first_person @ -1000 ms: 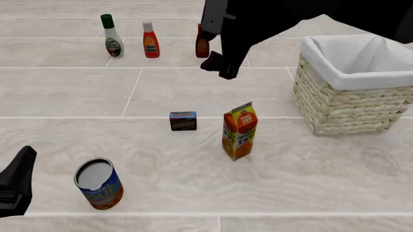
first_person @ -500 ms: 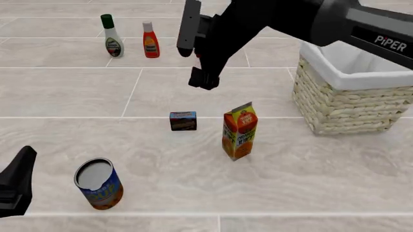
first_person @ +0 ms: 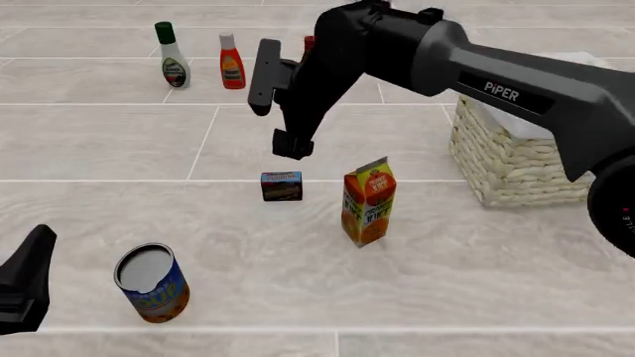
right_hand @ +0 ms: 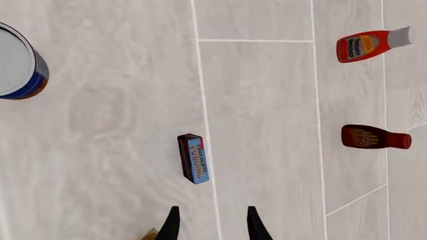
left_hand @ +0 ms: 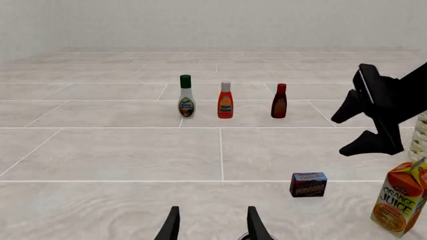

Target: Pick the chocolate pudding and place it in the basket.

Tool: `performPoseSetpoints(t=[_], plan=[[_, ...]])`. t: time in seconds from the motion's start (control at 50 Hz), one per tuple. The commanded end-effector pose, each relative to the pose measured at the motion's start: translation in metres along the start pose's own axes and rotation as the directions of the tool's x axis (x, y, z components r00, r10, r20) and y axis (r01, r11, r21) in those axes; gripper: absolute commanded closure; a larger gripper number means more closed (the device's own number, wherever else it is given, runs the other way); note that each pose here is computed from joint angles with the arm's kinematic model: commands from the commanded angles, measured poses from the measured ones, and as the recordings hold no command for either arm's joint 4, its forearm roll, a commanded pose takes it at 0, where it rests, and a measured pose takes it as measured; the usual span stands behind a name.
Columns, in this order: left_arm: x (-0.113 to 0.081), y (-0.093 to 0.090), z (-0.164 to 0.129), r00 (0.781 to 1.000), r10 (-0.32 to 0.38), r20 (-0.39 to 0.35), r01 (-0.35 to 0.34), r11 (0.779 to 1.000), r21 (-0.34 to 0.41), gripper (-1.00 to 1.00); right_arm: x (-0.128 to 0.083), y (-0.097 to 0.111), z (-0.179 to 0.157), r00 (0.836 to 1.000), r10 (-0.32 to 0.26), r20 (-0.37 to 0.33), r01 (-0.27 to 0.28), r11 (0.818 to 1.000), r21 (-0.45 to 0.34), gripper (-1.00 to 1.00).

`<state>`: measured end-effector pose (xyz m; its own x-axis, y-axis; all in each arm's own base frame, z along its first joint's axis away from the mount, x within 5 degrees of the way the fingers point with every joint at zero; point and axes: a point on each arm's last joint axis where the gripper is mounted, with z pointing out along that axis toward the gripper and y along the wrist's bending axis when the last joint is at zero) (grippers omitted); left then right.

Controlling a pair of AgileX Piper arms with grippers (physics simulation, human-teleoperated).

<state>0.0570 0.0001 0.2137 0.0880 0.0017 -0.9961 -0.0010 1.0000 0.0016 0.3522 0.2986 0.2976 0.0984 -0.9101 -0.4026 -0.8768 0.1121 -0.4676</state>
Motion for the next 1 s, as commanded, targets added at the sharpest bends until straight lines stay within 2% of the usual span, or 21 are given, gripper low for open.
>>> performPoseSetpoints(t=[0.02,0.52,0.76,1.0], plan=[[0.0,0.0,0.0,1.0,0.001,0.001,-0.001,1.0,0.0,-1.0,0.002,0.001,0.02,1.0,0.009,-0.011,-0.009,1.0,-0.012,-1.0],[0.0,0.0,0.0,1.0,0.001,0.001,-0.001,1.0,0.0,-1.0,0.005,0.004,0.048,0.999,0.039,-0.034,-0.04,0.999,-0.034,-1.0],[0.0,0.0,0.0,1.0,0.001,0.001,-0.001,1.0,0.0,-1.0,0.022,-0.003,0.067,0.997,0.053,-0.063,-0.055,0.998,-0.036,-1.0],[0.0,0.0,0.0,1.0,0.001,0.001,-0.001,1.0,0.0,-1.0,0.023,-0.002,0.079,0.995,0.066,-0.072,-0.069,0.997,-0.044,-1.0]])
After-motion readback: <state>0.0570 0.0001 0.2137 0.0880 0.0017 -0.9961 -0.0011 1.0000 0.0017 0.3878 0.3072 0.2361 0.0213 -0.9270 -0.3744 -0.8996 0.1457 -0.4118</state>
